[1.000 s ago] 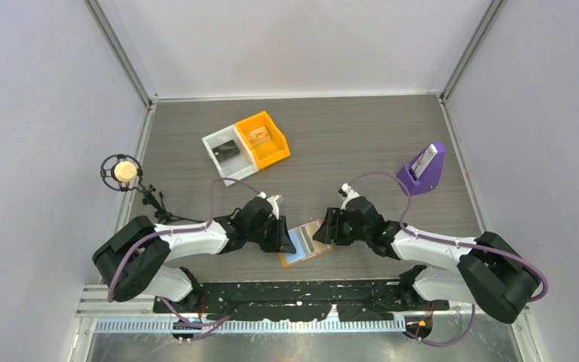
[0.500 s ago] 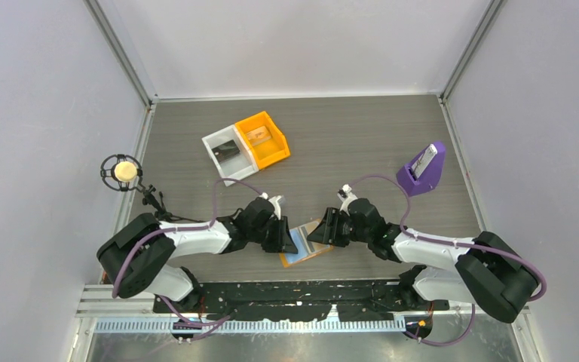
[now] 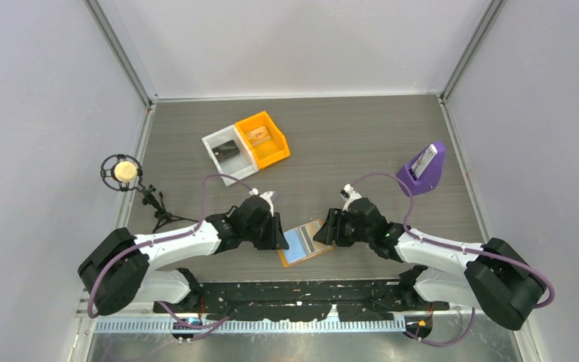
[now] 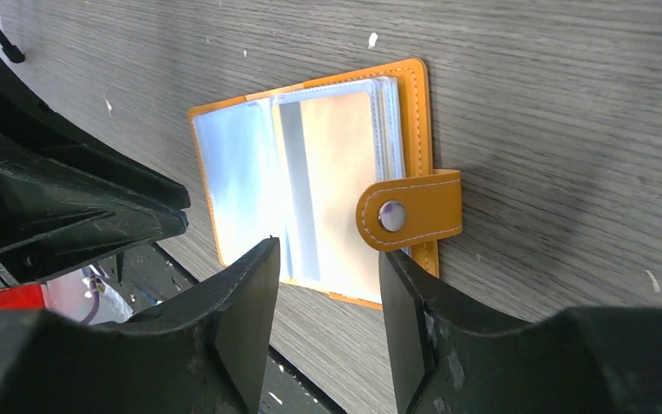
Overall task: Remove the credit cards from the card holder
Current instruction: Remove the credit card from the card holder.
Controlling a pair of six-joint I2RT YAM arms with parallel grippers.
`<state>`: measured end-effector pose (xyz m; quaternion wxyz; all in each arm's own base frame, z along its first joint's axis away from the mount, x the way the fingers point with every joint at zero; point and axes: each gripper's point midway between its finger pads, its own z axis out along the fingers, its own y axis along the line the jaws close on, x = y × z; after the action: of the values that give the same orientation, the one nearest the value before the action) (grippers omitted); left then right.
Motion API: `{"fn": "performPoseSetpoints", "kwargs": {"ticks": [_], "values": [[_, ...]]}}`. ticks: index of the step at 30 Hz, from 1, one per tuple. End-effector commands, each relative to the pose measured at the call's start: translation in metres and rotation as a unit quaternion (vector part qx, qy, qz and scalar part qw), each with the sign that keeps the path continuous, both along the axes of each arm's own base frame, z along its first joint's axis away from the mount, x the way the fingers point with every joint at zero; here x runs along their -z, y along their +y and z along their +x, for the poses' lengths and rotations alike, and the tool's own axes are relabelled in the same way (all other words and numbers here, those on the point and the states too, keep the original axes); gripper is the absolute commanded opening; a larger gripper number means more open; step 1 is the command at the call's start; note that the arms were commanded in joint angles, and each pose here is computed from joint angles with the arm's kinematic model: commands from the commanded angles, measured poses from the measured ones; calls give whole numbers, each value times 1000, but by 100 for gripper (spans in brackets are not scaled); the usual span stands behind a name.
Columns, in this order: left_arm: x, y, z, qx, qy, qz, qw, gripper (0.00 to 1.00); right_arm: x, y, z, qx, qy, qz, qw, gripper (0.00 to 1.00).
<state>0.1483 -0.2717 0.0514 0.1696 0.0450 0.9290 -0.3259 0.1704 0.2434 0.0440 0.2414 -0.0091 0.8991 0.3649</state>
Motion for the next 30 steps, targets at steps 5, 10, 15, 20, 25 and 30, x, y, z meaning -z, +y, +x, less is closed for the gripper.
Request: {"fn": "performPoseSetpoints", "kwargs": {"ticks": [5,10,15,20,25,30], "values": [[18,13,-2,-13,9,40,999,25,3,4,8,-5,-9,-15,1000,54],[25,14,-4,-14,16,44,999,25,2,4,6,-7,-6,-12,1000,54],[27,13,-4,-12,18,44,999,25,-8,11,6,-8,-6,15,1000,54],[28,11,-4,-10,21,39,999,25,-16,20,4,-10,0,50,999,54],[26,8,-4,-9,19,31,999,25,-21,27,1,-14,10,76,997,54],[26,7,-4,-7,20,28,999,25,-26,21,6,-9,-11,60,998,54]]}}
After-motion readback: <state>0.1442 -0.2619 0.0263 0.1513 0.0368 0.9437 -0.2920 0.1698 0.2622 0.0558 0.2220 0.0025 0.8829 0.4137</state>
